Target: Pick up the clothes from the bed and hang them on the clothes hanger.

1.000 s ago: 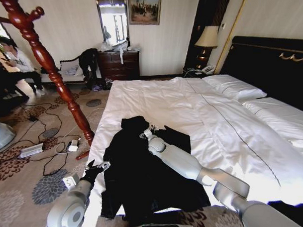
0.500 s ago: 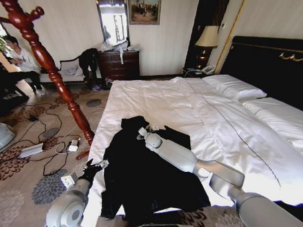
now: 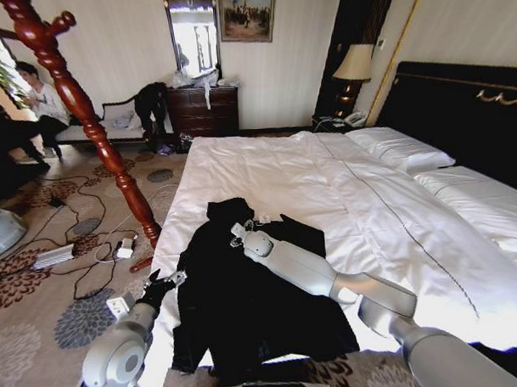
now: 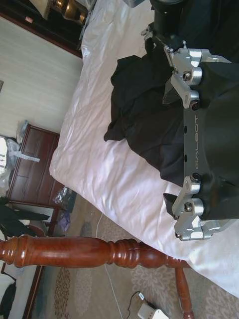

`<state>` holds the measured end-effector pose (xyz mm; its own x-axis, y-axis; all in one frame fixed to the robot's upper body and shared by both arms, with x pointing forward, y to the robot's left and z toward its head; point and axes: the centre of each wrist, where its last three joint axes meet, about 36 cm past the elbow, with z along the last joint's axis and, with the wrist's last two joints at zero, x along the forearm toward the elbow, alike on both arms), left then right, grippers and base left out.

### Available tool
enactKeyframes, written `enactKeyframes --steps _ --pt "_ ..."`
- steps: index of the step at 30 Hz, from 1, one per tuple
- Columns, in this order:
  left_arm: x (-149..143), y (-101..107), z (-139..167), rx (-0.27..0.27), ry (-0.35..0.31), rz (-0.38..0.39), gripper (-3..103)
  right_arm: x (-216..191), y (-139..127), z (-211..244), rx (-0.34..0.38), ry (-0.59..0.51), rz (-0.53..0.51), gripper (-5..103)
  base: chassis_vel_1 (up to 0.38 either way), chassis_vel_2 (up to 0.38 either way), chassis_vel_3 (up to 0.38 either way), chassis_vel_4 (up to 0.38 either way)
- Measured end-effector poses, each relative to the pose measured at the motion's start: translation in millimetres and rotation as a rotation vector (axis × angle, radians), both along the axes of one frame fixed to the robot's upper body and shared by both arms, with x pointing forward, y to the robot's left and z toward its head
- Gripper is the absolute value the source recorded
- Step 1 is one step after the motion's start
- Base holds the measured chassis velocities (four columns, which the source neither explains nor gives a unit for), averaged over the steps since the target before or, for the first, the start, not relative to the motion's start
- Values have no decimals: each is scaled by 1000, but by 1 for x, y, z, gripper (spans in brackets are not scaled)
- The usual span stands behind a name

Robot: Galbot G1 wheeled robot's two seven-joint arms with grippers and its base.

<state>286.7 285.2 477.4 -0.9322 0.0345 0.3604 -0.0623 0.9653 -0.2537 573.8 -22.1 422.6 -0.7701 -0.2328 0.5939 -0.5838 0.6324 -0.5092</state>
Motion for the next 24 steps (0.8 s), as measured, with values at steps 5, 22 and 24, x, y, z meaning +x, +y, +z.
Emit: enactKeyframes --steps 5,22,24 --pt "2 0 0 -4 -1 -2 100 0 2 -3 15 -8 3 100 0 0 0 0" --pt "3 2 1 -6 -5 2 100 53 25 -27 114 -167 -2 100 0 0 0 0" --pt "2 0 0 -9 -5 2 100 58 31 -23 130 -176 -1 100 0 0 0 0"
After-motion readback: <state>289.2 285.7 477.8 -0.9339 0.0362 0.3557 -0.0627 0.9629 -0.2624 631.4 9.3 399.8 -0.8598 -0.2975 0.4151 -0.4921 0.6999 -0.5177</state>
